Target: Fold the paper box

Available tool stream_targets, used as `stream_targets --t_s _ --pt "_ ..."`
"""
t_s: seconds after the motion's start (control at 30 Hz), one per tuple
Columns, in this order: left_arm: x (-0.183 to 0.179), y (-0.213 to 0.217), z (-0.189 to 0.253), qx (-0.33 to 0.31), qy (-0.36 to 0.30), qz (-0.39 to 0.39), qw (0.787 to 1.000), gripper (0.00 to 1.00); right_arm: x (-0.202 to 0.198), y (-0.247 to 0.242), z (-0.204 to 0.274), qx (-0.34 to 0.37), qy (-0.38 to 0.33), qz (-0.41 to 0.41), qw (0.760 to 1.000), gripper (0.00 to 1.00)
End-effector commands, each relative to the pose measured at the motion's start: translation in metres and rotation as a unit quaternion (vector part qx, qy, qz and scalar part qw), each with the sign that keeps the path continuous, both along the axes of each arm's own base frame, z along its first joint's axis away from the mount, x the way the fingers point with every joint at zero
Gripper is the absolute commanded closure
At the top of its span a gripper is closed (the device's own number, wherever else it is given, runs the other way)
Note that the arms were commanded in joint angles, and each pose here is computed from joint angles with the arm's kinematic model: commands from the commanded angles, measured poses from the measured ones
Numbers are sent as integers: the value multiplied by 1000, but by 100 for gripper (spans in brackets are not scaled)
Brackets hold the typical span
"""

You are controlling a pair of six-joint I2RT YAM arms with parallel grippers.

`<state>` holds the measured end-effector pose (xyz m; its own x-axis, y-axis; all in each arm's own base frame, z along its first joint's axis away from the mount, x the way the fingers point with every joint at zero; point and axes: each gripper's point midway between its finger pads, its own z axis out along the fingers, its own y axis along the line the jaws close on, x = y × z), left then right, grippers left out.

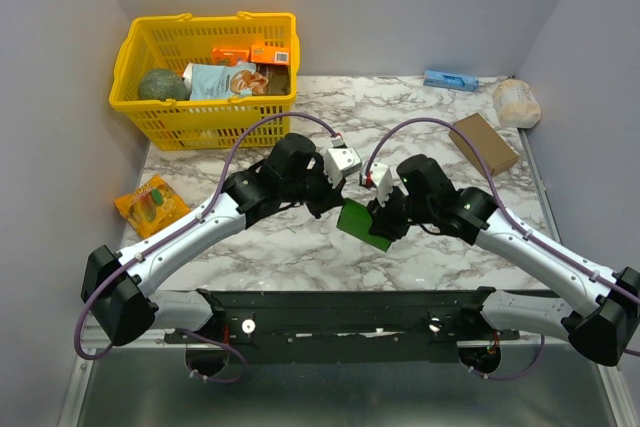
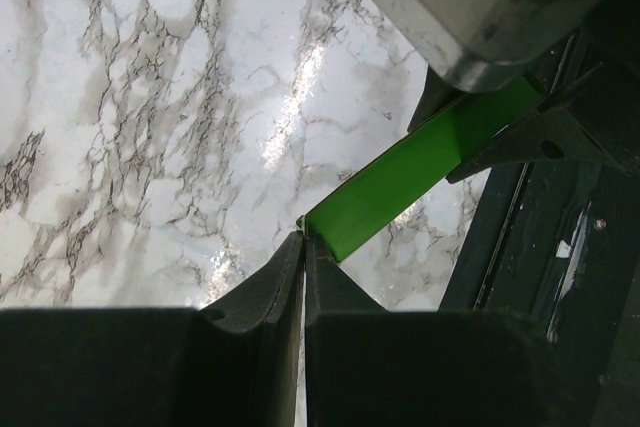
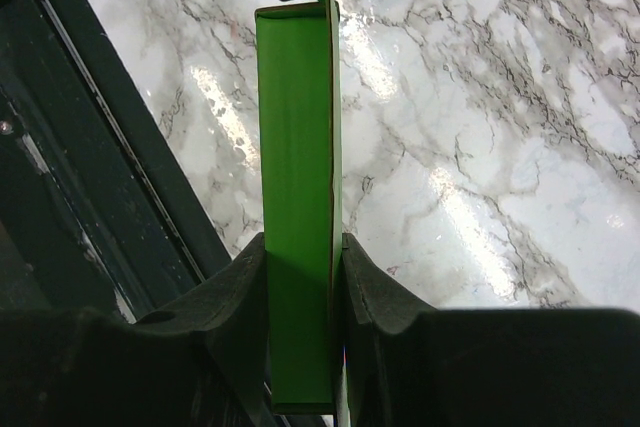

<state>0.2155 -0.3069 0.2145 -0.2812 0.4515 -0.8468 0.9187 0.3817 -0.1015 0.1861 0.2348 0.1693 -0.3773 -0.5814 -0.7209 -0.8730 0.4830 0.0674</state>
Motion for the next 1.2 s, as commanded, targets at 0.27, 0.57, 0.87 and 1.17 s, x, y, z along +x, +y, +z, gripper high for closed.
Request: stream_targets --t_s 0.27,0.57,0.87,1.17 --pt "-8 -19 15 -53 59 41 996 100 11 0 12 7 -30 -19 999 74" --pt "-14 -34 10 -79 108 75 988 100 14 -2 8 -2 -29 -27 999 75" --pt "-14 -36 -4 -72 122 98 985 100 14 -2 5 -8 -26 -29 999 75" --pt "-16 -38 -19 -61 121 118 984 100 15 -1 3 -8 -24 -27 999 75"
